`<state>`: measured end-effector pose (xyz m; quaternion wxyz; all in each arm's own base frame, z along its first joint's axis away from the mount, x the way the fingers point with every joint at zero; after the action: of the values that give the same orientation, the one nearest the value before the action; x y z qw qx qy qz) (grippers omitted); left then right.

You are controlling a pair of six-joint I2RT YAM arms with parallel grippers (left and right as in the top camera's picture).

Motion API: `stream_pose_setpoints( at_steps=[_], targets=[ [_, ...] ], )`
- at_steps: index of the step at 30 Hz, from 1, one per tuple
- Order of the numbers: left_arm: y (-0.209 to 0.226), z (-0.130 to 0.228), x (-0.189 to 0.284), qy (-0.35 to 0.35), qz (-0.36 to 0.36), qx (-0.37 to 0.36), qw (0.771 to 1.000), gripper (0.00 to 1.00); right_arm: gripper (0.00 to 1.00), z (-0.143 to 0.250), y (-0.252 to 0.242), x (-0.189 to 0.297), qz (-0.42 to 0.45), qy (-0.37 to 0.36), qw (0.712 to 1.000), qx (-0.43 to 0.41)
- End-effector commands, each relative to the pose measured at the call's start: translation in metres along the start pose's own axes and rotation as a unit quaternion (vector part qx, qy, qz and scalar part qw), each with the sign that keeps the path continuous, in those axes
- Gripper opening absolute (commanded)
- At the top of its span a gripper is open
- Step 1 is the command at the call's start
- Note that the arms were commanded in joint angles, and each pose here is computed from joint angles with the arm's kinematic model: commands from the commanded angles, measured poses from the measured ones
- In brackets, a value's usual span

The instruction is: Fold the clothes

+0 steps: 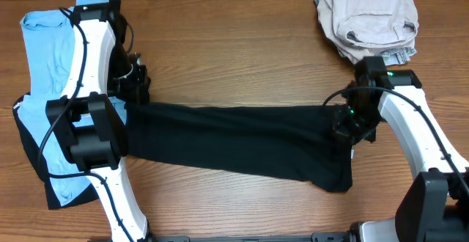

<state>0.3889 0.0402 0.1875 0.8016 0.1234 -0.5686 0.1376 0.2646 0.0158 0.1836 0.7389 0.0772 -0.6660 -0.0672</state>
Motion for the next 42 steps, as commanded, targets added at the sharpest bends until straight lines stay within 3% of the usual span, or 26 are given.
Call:
stream_pose_setpoints(
  at_steps=[1,3,5,6,9,11,15,30,42],
  targets=[
    [0.005,0.003,-0.022,0.038,-0.041,-0.014,0.998,0.04,0.04,0.013,-0.018,-0.013,-0.004,0.009,0.999,-0.041],
    [0.006,0.005,-0.029,0.052,-0.044,-0.013,0.998,0.04,0.08,0.016,-0.024,-0.020,-0.006,0.010,0.999,-0.051],
    [0.007,0.006,-0.035,0.061,-0.046,-0.013,0.997,0.05,0.28,0.016,-0.028,-0.023,-0.007,0.005,0.998,-0.057],
    [0.007,0.007,-0.038,0.066,-0.047,-0.013,0.997,0.09,0.33,0.015,-0.028,-0.024,-0.009,0.004,0.998,-0.058],
    [0.008,0.009,-0.043,0.076,-0.049,-0.013,0.996,0.50,0.45,0.013,-0.028,-0.023,-0.014,-0.003,0.998,-0.056],
    [0.008,0.009,-0.044,0.078,-0.050,-0.013,0.996,0.61,0.50,0.012,-0.028,-0.024,-0.015,-0.007,0.998,-0.055],
    [0.008,0.010,-0.044,0.080,-0.050,-0.013,0.995,0.73,0.55,0.009,-0.028,-0.024,-0.015,-0.019,0.998,-0.053],
    [0.001,-0.008,-0.046,0.020,-0.020,-0.014,0.999,0.78,0.57,-0.008,-0.009,-0.057,-0.055,-0.095,0.994,-0.008],
    [-0.015,-0.023,-0.045,-0.022,0.078,-0.048,0.996,0.80,0.57,0.002,-0.035,-0.081,-0.017,-0.107,0.987,-0.114]
  ],
)
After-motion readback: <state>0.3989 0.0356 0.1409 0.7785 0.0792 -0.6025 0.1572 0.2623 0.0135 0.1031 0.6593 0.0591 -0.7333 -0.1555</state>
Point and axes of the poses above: each gripper's point midway between its finger pads, its own x axis back along the fingers, its own y axis along the line the jaws close on, z = x × y, the point moved 10 cm from there along x, back along the fingers, and after that the axes turned 15 degrees about x, right-handed, at the moved point
